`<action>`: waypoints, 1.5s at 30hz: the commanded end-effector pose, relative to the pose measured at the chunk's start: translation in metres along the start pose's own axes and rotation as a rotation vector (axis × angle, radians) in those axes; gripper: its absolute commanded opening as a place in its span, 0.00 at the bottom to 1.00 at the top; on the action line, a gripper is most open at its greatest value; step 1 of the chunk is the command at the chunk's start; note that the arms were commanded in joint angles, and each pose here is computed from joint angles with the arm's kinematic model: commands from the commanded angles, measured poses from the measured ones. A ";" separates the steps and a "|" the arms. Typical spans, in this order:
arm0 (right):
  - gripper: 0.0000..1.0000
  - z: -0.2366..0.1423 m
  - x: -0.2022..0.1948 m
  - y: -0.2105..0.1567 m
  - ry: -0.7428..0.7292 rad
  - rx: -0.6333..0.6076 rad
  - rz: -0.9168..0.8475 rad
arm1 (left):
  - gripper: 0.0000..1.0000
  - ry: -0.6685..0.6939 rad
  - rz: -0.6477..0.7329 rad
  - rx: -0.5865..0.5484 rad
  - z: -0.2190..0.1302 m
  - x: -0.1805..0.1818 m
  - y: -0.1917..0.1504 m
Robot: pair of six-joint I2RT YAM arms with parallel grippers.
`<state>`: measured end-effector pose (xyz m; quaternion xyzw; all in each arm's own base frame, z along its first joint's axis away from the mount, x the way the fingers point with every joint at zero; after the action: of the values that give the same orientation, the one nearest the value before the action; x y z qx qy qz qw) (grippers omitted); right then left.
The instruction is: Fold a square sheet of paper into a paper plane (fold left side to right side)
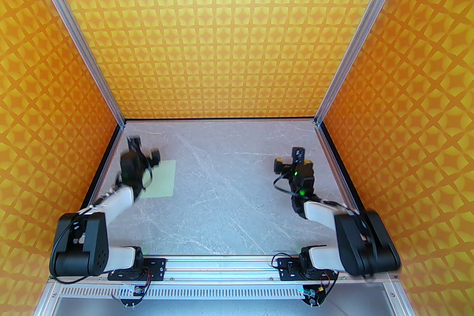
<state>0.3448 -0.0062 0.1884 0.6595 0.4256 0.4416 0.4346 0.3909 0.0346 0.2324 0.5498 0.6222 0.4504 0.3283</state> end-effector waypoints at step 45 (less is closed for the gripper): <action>0.99 -0.058 0.108 -0.007 0.289 0.645 0.322 | 0.99 -0.575 -0.519 0.793 -0.061 -0.300 -0.155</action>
<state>0.3182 0.0997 0.2252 0.7377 0.4960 0.4460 0.1042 0.3287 -0.2787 0.0878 0.5843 0.7106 -0.0911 0.3812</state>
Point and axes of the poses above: each hand's point on the last joint's axis, 136 mm out from that joint toward the fingers, its own z axis out along the fingers, its own x axis along the line the jaws close on, y = z × x, the point moved 5 cm from there along -z, back along the fingers, and after that the axes turned 11 degrees about z, right-handed, at the moved point
